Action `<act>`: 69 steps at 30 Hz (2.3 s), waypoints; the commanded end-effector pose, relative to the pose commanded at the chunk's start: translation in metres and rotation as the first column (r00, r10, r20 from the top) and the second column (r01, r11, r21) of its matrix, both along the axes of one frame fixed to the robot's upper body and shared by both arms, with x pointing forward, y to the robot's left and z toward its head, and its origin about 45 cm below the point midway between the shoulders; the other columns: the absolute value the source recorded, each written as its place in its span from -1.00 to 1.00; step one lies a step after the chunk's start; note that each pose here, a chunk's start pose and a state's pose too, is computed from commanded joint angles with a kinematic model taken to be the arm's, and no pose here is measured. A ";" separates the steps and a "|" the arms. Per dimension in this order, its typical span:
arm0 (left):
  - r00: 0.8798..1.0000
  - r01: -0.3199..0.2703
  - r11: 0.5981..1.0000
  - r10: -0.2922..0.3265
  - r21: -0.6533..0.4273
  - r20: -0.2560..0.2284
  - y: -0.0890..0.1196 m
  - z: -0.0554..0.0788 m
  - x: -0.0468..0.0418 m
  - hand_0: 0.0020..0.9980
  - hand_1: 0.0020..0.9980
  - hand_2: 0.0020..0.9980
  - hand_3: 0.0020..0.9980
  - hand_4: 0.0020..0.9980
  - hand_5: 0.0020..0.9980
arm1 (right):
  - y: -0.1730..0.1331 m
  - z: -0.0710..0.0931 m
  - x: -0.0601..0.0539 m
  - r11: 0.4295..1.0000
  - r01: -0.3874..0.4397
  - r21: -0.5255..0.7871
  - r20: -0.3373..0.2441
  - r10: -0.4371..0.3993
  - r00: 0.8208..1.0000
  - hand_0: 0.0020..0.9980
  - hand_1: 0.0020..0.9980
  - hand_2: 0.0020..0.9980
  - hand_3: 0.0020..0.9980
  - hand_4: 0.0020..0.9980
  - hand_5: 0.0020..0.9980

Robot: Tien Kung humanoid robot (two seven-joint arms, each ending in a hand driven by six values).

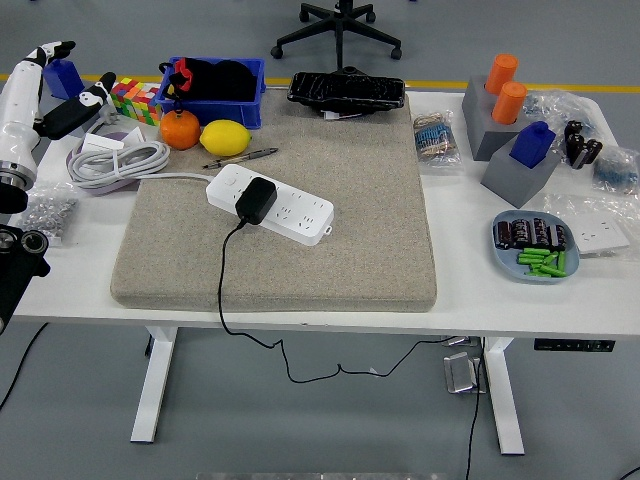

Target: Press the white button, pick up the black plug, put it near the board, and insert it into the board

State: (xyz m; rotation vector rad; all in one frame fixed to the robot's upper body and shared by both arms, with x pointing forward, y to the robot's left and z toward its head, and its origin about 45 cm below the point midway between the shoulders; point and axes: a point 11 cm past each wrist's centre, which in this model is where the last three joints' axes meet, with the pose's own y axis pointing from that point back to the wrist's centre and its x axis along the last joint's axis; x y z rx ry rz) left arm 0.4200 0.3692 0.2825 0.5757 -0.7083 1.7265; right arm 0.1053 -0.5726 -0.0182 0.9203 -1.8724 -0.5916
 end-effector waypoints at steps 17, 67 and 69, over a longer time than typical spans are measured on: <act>1.000 -0.001 1.000 0.001 -0.008 0.015 -0.001 0.005 0.0013 0.87 0.81 0.71 0.63 0.65 0.31 | -0.001 0.002 0.005 1.000 -0.002 -0.002 0.008 0.002 1.000 0.34 0.20 0.13 0.15 0.26 -0.33; 1.000 0.012 1.000 -0.011 -0.022 0.010 -0.007 0.001 0.0015 0.86 0.79 0.69 0.59 0.63 0.28 | 0.006 -0.004 0.001 1.000 0.001 0.014 -0.004 -0.001 1.000 0.34 0.20 0.13 0.15 0.25 -0.33; 1.000 0.008 1.000 -0.008 -0.022 0.008 -0.006 0.001 0.0013 0.86 0.79 0.69 0.59 0.63 0.28 | 0.007 -0.005 0.000 1.000 0.000 0.016 -0.006 0.000 1.000 0.34 0.20 0.13 0.15 0.25 -0.33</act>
